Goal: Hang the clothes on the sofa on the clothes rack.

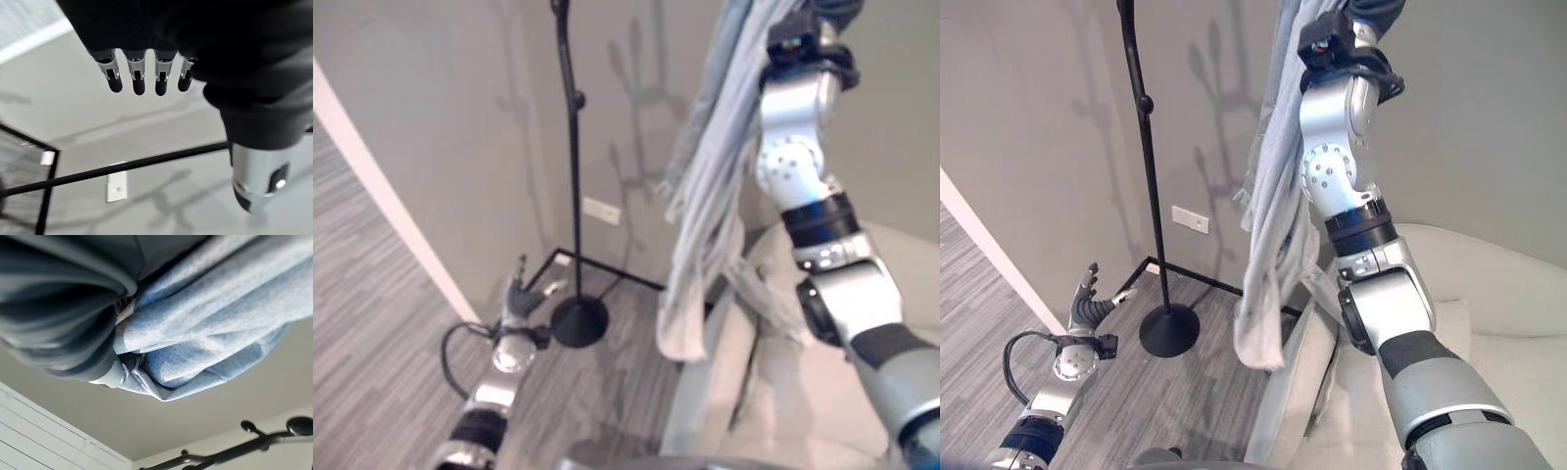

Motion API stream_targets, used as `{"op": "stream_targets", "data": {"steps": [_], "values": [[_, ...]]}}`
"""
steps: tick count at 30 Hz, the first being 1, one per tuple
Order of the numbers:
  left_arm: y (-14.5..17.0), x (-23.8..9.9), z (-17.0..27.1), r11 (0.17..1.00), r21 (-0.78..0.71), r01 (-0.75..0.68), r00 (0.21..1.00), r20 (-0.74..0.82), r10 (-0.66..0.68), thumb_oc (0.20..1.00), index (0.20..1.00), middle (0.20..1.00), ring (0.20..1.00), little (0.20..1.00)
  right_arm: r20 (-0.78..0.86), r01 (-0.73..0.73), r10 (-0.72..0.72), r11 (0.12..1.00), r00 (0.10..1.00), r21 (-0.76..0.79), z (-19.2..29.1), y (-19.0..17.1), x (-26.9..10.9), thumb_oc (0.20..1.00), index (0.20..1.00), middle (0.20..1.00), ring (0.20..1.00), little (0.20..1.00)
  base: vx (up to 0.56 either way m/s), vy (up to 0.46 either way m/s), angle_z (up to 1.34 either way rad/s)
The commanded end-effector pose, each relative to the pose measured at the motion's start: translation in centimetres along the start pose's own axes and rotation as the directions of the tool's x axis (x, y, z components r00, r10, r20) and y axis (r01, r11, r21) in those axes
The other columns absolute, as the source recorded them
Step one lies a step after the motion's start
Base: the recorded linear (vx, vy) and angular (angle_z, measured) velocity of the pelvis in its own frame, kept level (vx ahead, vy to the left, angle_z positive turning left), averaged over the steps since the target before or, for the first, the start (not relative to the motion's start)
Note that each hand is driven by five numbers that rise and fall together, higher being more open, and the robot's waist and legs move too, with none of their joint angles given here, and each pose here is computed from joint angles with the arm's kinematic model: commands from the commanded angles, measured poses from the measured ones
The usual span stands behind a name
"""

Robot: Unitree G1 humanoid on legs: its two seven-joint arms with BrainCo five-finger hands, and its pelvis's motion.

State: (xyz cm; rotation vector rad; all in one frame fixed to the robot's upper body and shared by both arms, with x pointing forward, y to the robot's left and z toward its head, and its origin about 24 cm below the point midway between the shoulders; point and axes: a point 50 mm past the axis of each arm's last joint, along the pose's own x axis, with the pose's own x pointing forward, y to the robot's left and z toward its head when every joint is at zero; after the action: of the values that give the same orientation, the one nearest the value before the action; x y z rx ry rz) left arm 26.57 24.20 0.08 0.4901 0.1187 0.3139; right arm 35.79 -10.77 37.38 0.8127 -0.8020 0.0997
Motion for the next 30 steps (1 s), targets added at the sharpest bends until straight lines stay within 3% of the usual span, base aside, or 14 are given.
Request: {"op": "stream_targets", "data": {"steps": [1, 12, 19, 30], "values": [[-1.2, 1.4, 3.1, 1.000, 0.016, 0.013, 0.989, 0.147, -0.016, 1.000, 1.000, 1.000, 1.000, 1.000, 0.100, -0.138, 0.140, 0.990, 0.985, -0.021, 2.9, 4.7, 1.8, 0.200, 0.200, 0.200, 0.200, 0.200, 0.01, 0.021, -0.05], [-7.6, 3.7, 9.4, 0.972, 0.180, 0.151, 0.923, 0.326, -0.203, 1.000, 1.000, 1.000, 1.000, 1.000, 0.118, -0.136, 0.142, 0.989, 0.983, -0.051, 3.8, 8.1, 3.6, 0.200, 0.200, 0.200, 0.200, 0.200, -0.01, 0.014, -0.01], [-10.8, 3.9, 11.3, 0.950, 0.242, 0.196, 0.908, 0.321, -0.269, 1.000, 1.000, 1.000, 1.000, 1.000, 0.107, -0.176, 0.182, 0.982, 0.977, -0.062, 3.5, 10.1, 3.4, 0.200, 0.200, 0.200, 0.200, 0.200, 0.00, -0.001, -0.01], [-13.6, 4.4, 16.0, 0.962, 0.191, 0.194, 0.908, 0.338, -0.249, 1.000, 1.000, 1.000, 1.000, 1.000, 0.064, -0.267, 0.270, 0.963, 0.961, -0.047, 1.4, 12.5, 1.4, 0.200, 0.200, 0.200, 0.200, 0.200, 0.00, -0.008, -0.06]]}}
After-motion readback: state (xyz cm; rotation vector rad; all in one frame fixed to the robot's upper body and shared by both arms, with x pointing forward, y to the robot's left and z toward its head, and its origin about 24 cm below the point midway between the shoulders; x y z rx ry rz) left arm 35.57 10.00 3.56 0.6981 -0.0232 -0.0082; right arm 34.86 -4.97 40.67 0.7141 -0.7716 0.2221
